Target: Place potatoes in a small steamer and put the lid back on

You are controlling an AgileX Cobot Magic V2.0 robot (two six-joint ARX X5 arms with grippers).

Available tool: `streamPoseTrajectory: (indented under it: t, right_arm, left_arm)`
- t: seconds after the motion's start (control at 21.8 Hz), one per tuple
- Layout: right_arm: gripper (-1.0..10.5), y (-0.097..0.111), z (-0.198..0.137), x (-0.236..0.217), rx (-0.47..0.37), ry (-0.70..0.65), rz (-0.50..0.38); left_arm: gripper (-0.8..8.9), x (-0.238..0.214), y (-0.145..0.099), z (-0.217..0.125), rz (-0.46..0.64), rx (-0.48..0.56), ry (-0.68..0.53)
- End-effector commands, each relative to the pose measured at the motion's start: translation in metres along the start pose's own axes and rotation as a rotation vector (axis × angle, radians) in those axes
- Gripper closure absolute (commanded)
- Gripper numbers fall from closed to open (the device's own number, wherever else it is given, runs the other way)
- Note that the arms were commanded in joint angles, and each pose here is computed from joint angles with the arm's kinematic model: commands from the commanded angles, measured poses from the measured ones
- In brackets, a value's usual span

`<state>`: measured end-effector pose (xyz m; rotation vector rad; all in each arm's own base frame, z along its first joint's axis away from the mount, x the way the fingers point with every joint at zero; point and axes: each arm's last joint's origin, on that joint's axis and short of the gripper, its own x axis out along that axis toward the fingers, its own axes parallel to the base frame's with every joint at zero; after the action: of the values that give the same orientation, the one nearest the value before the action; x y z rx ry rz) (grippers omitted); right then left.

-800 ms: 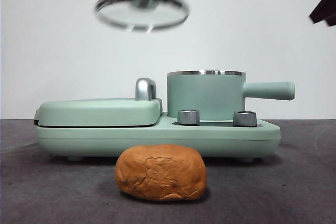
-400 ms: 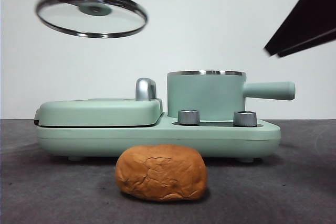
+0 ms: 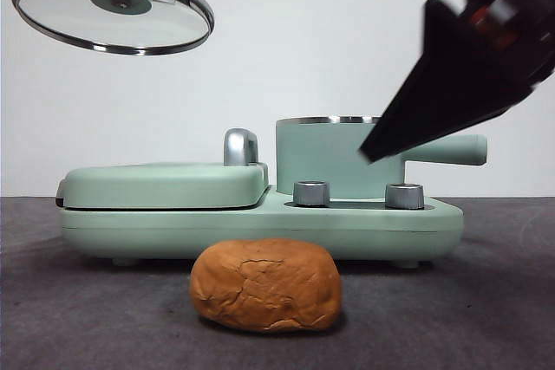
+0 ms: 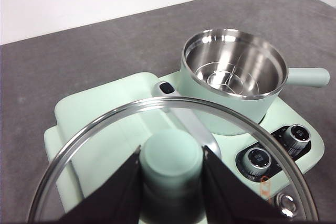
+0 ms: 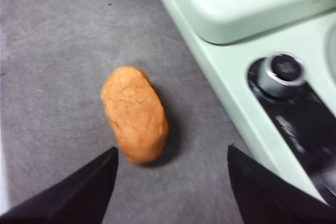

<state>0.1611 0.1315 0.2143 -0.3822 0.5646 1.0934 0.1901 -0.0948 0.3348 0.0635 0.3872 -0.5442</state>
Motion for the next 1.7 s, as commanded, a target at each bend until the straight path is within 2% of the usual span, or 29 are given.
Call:
streamPoseTrajectory:
  t: [0.05,0.37,0.69,0.87,1.06,1.42,1.7]
  right_arm:
    - [6.1,0.001,0.006,0.014,-0.027,-0.003,0.034]
    - [5.5,0.004,0.002,0.048,-0.048,0.025,0.087]
    - [5.5,0.007,-0.007,0.074,-0.047,0.064,0.125]
    - [5.6,0.009,-0.013,0.091,0.003,0.089,0.137]
    - [6.4,0.014,-0.013,0.096,0.065,0.102,0.117]
    - [6.5,0.016,-0.009,0.09,0.239,0.098,0.099]
    - [6.8,0.019,0.002,0.068,0.249,0.057,0.092]
  left_arm:
    - [8.03,-0.002,-0.001,0.007,-0.005,-0.002,-0.042]
    - [8.03,-0.002,-0.001,0.007,-0.005,-0.002,-0.041]
    - [8.03,-0.002,-0.001,0.007,-0.002,0.002,-0.041]
    - [8.03,-0.002,-0.001,0.005,-0.002,0.076,-0.025]
    - [8.03,-0.002,-0.001,0.005,-0.002,0.075,-0.02]
    - [8.03,-0.002,-0.001,0.006,-0.002,0.076,-0.028]
    - [8.03,-0.002,-0.001,0.005,-0.002,0.075,-0.027]
